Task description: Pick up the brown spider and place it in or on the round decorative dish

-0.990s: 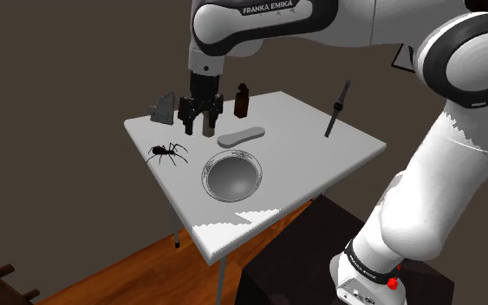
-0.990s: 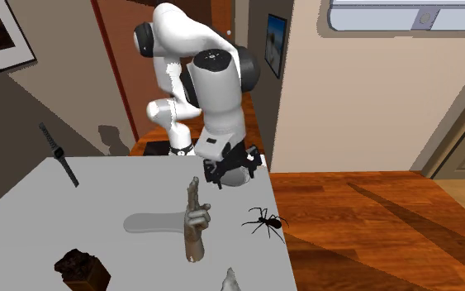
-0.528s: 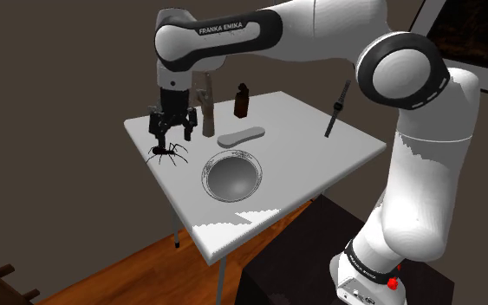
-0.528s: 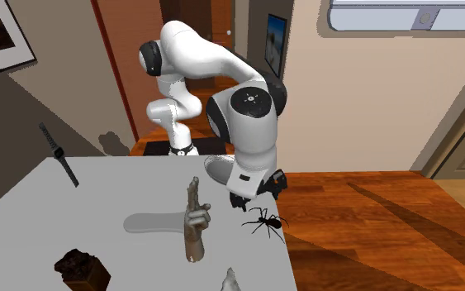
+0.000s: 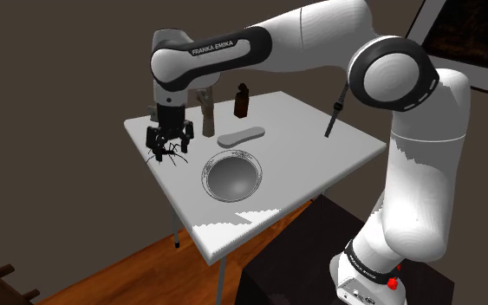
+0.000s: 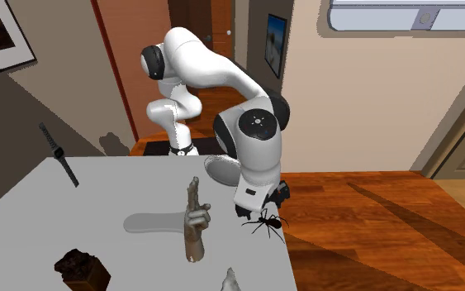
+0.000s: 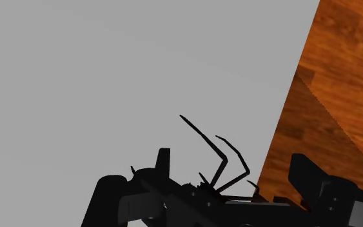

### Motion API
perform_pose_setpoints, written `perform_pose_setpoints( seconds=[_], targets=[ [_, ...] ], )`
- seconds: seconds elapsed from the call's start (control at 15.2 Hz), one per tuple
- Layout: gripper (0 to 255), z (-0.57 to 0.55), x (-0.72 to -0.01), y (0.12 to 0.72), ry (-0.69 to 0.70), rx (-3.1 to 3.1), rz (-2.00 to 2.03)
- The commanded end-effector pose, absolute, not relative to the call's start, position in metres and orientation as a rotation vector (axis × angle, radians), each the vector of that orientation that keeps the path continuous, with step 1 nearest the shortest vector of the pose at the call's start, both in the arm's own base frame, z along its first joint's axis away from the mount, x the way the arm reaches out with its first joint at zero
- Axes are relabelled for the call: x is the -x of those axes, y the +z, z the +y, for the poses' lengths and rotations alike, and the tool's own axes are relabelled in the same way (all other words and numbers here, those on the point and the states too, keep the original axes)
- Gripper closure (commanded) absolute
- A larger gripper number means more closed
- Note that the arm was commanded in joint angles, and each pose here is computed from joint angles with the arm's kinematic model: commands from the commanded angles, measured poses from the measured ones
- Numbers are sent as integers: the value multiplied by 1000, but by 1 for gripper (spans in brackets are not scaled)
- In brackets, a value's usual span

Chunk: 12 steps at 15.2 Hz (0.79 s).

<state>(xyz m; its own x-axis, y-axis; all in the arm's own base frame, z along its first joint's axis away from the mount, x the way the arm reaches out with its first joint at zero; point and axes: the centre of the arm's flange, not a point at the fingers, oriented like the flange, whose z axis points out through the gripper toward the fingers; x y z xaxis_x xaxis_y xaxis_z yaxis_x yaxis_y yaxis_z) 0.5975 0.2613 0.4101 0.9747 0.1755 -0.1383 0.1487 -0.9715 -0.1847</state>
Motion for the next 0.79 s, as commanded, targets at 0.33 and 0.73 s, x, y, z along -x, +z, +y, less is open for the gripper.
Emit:
perform_pose_setpoints(
  seconds=[0.33,0.73],
  targets=[
    [0,262,-597,405,229,2948,-244],
    [255,262,-597,405,229,2948,-244]
  ],
)
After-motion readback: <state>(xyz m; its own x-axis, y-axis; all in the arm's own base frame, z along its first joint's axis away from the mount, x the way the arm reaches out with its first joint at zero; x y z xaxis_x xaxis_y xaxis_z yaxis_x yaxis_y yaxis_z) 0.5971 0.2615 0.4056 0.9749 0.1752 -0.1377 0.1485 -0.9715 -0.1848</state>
